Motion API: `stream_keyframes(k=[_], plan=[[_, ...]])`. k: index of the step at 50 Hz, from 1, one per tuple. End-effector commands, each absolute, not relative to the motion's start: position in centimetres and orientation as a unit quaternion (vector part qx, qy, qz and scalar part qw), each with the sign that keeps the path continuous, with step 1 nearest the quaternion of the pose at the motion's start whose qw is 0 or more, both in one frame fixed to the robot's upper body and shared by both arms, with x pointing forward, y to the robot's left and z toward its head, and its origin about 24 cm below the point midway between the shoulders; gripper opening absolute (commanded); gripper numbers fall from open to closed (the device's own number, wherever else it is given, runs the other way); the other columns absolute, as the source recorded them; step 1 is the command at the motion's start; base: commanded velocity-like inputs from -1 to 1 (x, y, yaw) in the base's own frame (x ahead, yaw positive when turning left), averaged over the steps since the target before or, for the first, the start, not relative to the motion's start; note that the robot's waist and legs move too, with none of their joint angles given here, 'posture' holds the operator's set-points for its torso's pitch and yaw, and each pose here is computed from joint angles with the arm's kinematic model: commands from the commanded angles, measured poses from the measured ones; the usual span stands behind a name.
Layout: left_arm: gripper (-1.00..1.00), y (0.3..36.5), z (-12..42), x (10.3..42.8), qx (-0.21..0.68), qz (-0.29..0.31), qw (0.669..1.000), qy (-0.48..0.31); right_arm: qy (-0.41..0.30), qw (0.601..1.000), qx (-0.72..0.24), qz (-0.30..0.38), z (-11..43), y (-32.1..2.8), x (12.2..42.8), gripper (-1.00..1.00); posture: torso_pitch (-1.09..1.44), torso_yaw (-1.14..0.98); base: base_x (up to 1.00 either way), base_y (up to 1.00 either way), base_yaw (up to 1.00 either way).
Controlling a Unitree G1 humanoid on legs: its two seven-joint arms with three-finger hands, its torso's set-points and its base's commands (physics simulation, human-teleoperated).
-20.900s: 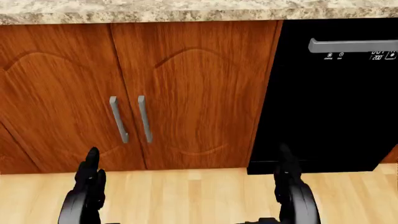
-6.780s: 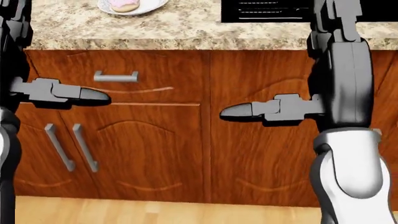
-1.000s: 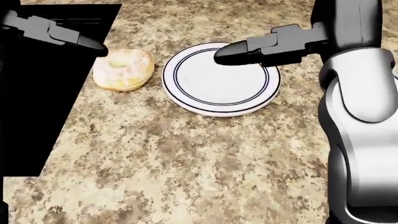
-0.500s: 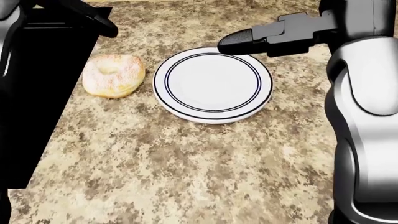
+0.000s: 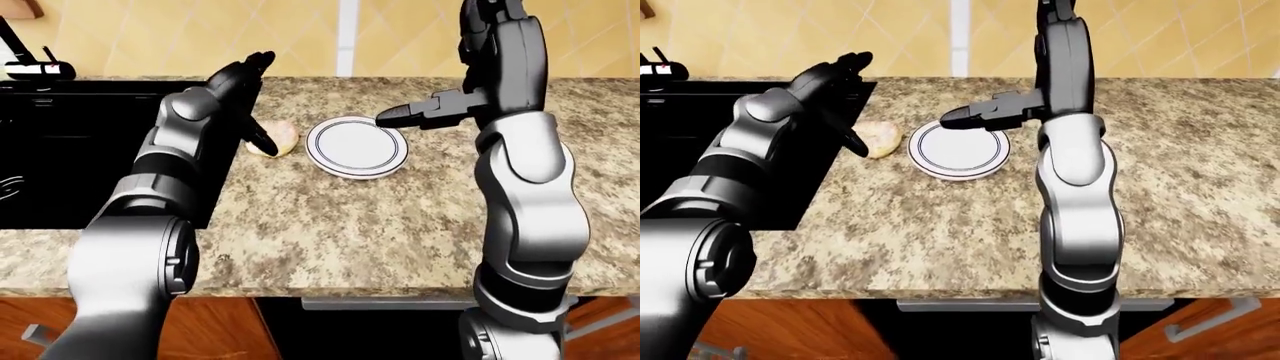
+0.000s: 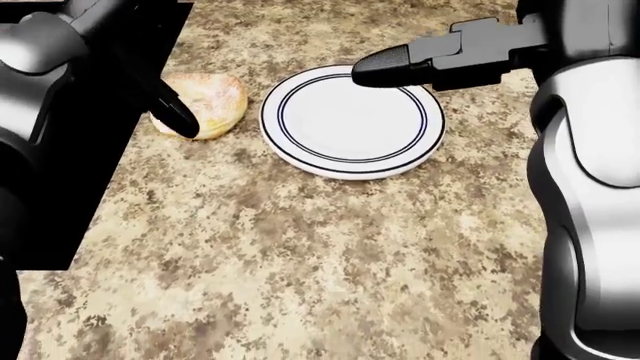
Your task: Place the pastries on the plates.
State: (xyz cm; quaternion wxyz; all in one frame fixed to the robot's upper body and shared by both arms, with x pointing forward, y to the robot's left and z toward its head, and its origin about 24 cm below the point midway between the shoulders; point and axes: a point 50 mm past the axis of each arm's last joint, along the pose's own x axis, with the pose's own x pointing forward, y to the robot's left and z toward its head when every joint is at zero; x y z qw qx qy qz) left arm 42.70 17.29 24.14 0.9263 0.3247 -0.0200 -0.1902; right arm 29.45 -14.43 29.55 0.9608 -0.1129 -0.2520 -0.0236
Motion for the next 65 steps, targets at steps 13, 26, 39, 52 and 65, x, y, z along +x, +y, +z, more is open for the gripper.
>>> stream_keyframes(k=[13, 26, 39, 52, 65], plan=[[1.00, 16.7, 24.7, 42.8, 0.329, -0.158, 0.929, -0.056, -0.287, 0.951, -0.115, -0.028, 30.7, -14.5, 28.6, 1.00, 0.00, 0.00, 0.00, 0.00, 0.00], [1.00, 17.3, 23.5, 42.9, 0.317, -0.125, 0.939, -0.039, -0.286, 0.951, -0.116, -0.031, 30.7, -14.7, 28.2, 1.00, 0.00, 0.00, 0.00, 0.00, 0.00], [0.44, 17.4, 22.6, 43.0, 0.303, -0.126, 0.944, -0.014, -0.287, 0.950, -0.116, -0.032, 30.9, -14.8, 28.1, 1.00, 0.00, 0.00, 0.00, 0.00, 0.00], [0.13, 17.3, 21.5, 42.9, 0.324, -0.139, 0.936, -0.002, -0.292, 0.948, -0.118, -0.033, 31.3, -14.8, 27.5, 1.00, 0.00, 0.00, 0.00, 0.00, 0.00], [-0.63, 17.3, 22.5, 42.9, 0.349, -0.129, 0.928, -0.017, -0.298, 0.947, -0.117, -0.031, 31.9, -14.8, 27.3, 1.00, 0.00, 0.00, 0.00, 0.00, 0.00]])
